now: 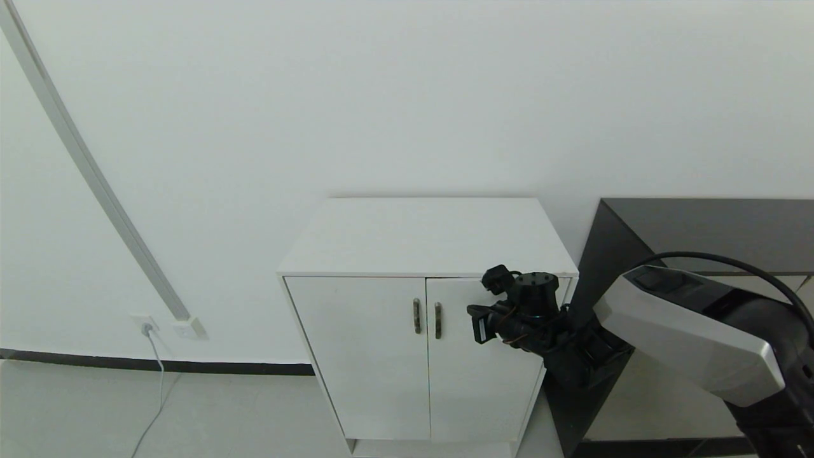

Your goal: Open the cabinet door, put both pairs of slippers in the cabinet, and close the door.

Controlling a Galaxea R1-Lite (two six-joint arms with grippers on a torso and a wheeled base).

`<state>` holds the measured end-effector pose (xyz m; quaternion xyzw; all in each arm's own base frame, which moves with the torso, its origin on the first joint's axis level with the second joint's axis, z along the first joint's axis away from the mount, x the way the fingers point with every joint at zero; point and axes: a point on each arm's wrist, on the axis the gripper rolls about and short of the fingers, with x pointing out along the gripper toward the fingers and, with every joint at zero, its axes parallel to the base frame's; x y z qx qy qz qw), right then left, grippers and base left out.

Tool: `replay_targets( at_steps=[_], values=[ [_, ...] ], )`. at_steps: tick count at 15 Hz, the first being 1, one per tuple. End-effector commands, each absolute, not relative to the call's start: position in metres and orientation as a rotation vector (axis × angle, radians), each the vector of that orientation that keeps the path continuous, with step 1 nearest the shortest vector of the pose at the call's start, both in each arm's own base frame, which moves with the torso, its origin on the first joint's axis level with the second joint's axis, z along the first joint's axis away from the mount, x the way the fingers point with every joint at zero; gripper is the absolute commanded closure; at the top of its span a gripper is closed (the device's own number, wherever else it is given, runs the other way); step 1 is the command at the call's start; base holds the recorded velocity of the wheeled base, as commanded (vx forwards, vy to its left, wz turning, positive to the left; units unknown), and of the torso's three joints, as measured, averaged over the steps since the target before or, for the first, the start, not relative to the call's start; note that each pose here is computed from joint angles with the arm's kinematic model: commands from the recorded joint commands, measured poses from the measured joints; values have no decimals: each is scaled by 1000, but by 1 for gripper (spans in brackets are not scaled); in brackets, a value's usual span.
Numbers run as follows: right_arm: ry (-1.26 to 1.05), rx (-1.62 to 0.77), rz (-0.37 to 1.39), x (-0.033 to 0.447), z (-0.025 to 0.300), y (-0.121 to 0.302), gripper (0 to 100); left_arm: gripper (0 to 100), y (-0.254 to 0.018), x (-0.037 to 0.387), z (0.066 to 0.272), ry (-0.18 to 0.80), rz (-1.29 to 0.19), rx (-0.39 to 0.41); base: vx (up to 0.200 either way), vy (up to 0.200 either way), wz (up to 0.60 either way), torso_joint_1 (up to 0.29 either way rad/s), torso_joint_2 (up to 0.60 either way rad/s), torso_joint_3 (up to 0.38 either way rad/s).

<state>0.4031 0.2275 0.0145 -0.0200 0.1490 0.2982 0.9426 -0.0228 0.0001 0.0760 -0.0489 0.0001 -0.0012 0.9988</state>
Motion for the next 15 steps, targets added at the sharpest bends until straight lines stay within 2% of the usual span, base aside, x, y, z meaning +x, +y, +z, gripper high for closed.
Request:
replay_targets(
  at_steps=[1,15],
  values=[
    [302,-41,606,406,13,228,100,100,0,-23,76,2,-1,-98,0,0,0,0,0,0],
    [294,-37,602,410,14,229,100,100,0,-23,76,2,-1,-98,0,0,0,0,0,0]
  ],
)
